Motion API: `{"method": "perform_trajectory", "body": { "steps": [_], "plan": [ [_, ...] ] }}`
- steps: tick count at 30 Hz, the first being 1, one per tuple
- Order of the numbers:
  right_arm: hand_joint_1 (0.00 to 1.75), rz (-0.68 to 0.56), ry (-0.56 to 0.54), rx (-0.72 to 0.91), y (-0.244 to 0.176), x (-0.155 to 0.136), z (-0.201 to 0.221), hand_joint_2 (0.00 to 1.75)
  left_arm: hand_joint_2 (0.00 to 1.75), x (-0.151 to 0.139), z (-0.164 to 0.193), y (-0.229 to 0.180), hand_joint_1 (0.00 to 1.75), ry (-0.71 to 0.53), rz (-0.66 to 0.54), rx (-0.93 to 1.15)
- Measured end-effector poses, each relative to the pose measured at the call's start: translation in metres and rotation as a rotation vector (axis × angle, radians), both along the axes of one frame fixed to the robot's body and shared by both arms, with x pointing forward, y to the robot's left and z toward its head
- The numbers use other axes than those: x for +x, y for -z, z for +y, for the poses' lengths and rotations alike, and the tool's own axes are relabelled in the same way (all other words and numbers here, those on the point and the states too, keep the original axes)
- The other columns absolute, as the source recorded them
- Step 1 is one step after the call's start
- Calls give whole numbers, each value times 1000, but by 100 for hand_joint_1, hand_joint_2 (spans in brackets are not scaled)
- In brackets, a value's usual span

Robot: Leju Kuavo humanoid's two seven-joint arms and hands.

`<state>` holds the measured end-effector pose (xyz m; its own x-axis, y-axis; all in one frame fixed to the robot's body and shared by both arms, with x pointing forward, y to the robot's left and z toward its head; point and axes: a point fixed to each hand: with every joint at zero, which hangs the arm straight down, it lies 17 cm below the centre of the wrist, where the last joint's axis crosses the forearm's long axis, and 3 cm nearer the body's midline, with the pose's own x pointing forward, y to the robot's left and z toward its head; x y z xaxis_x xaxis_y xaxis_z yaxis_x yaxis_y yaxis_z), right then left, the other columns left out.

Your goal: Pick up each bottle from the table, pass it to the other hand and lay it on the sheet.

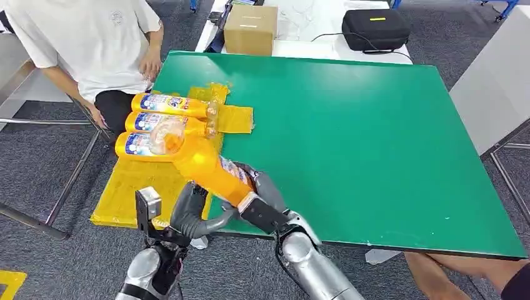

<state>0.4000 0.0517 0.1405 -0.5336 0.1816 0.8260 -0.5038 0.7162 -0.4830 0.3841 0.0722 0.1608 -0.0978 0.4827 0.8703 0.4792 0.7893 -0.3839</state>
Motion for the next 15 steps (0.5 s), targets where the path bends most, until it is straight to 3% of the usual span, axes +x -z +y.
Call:
{"method": "perform_trajectory", "body": {
  "steps": [15],
  "plan": [
    [175,-11,-49,-85,27,-20,18,175,175,5,5,-10,0,31,55,-128]
  ]
}}
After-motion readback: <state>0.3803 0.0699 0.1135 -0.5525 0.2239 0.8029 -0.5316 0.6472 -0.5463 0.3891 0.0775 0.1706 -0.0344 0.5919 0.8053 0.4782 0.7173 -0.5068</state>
